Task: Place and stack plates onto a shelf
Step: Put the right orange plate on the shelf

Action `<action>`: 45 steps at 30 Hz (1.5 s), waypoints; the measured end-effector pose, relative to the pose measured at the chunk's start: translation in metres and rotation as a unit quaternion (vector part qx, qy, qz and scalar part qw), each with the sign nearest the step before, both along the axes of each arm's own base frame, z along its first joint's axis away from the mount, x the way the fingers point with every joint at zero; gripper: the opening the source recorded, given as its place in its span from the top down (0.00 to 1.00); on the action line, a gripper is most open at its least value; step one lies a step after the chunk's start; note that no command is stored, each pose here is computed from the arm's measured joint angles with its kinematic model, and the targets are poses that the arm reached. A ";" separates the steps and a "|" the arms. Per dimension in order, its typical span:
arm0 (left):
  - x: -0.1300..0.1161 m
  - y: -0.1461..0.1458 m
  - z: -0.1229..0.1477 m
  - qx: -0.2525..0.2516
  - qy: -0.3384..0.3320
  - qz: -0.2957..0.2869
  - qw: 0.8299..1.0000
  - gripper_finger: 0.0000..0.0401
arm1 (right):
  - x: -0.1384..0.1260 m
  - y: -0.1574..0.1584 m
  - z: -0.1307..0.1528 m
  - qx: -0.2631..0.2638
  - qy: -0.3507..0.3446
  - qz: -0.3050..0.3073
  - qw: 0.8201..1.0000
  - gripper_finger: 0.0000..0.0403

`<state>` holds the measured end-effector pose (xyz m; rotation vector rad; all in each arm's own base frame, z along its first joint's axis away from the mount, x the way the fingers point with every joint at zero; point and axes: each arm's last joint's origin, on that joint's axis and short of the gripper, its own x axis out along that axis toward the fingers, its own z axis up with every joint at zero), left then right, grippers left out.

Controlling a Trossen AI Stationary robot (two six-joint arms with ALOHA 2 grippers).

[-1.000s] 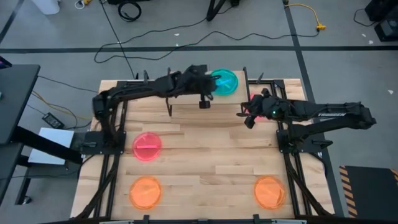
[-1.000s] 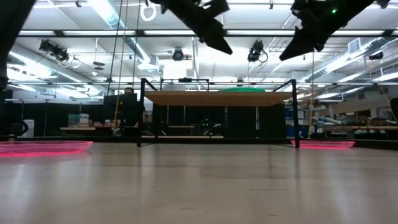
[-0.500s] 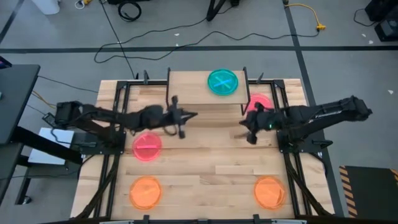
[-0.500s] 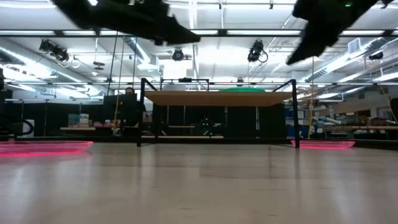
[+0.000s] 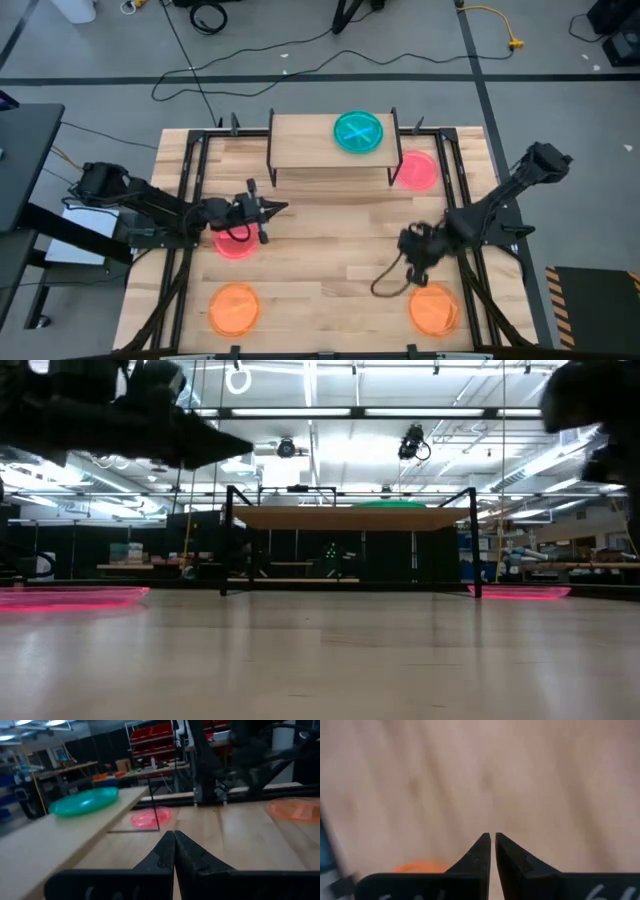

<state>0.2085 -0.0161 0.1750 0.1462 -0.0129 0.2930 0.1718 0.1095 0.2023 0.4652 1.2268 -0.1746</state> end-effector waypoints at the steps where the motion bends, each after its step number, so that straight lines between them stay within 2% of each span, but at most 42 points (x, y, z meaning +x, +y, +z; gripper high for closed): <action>1: -0.003 0.001 -0.003 -0.008 -0.003 0.000 1.000 0.98 | 0.000 0.010 -0.002 0.020 0.013 -0.003 1.000 0.90; 6: -0.012 0.002 -0.009 -0.022 -0.014 0.000 1.000 0.98 | 0.003 0.058 -0.005 0.089 0.057 -0.028 0.994 0.80; 11: -0.012 0.002 -0.009 -0.021 -0.015 0.000 1.000 0.98 | 0.010 0.114 0.001 0.112 0.079 -0.054 0.989 0.69; 13: -0.012 0.002 -0.009 -0.021 -0.015 0.000 1.000 0.98 | 0.016 0.133 0.000 0.104 0.095 -0.069 0.988 0.67; 17: -0.012 0.002 -0.009 -0.021 -0.014 0.000 1.000 0.98 | 0.028 0.160 -0.014 0.051 0.166 -0.077 0.982 0.65; 21: -0.012 0.002 -0.009 -0.021 -0.014 0.000 1.000 0.98 | 0.046 0.180 -0.027 0.034 0.199 -0.092 0.975 0.65; 27: -0.012 0.002 -0.009 -0.021 -0.014 0.000 1.000 0.98 | 0.059 0.186 -0.044 -0.017 0.261 -0.162 0.952 0.60; 33: -0.012 0.002 -0.009 -0.021 -0.014 0.000 1.000 0.98 | 0.062 0.189 -0.057 -0.025 0.275 -0.188 0.943 0.57; 39: -0.012 0.002 -0.009 -0.021 -0.013 0.000 1.000 0.98 | 0.057 0.183 -0.055 -0.055 0.290 -0.217 0.931 0.61; 45: -0.012 0.002 -0.010 -0.021 -0.012 0.000 1.000 0.98 | 0.059 0.182 -0.058 -0.054 0.281 -0.203 0.937 0.67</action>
